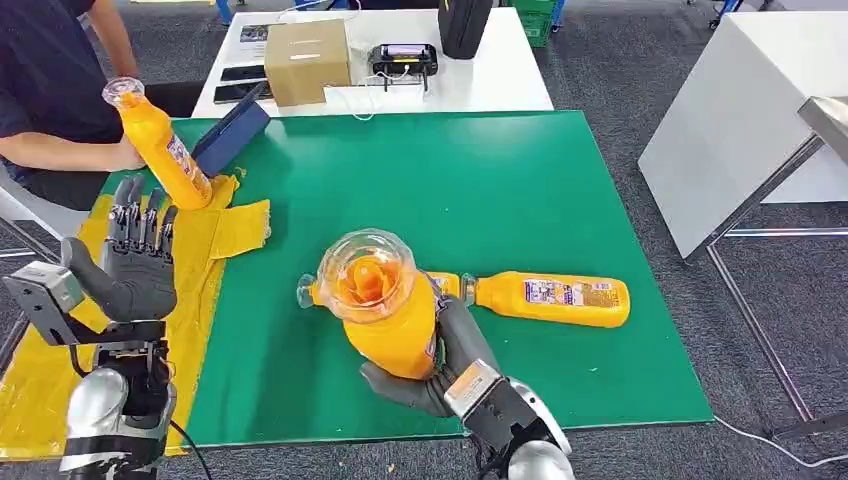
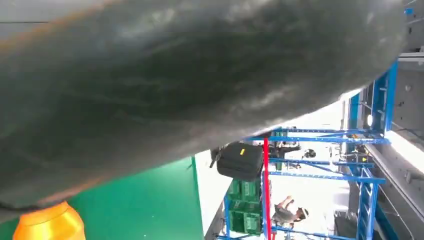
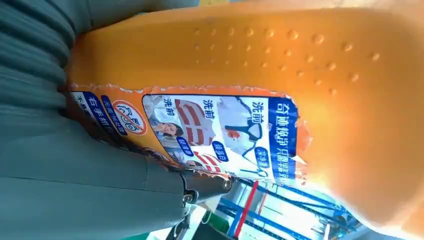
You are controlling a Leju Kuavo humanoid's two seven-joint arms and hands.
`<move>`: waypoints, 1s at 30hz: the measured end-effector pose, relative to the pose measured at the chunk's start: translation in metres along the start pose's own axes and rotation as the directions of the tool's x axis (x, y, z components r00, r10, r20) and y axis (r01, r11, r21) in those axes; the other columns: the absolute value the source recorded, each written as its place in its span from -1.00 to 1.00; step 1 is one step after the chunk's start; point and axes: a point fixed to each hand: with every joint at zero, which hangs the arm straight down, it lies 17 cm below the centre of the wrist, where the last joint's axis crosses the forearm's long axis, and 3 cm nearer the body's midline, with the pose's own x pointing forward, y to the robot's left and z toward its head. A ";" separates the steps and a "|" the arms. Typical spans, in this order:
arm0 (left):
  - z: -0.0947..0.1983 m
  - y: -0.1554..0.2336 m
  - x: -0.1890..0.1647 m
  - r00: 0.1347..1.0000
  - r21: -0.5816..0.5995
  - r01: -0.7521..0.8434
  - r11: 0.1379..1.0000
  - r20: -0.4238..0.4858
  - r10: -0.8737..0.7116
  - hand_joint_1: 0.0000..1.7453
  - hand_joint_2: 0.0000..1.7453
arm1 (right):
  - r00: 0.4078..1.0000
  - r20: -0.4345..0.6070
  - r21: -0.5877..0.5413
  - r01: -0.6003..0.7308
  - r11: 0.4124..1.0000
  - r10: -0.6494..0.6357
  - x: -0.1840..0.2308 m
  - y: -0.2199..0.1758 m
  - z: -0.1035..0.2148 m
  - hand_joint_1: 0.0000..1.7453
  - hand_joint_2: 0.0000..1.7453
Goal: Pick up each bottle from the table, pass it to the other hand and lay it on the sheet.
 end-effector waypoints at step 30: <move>0.061 -0.153 0.048 0.991 -0.499 -0.081 0.863 0.054 0.125 -1.00 1.00 | 0.959 -0.275 -0.075 -0.095 0.993 0.071 -0.083 -0.083 -0.023 1.00 1.00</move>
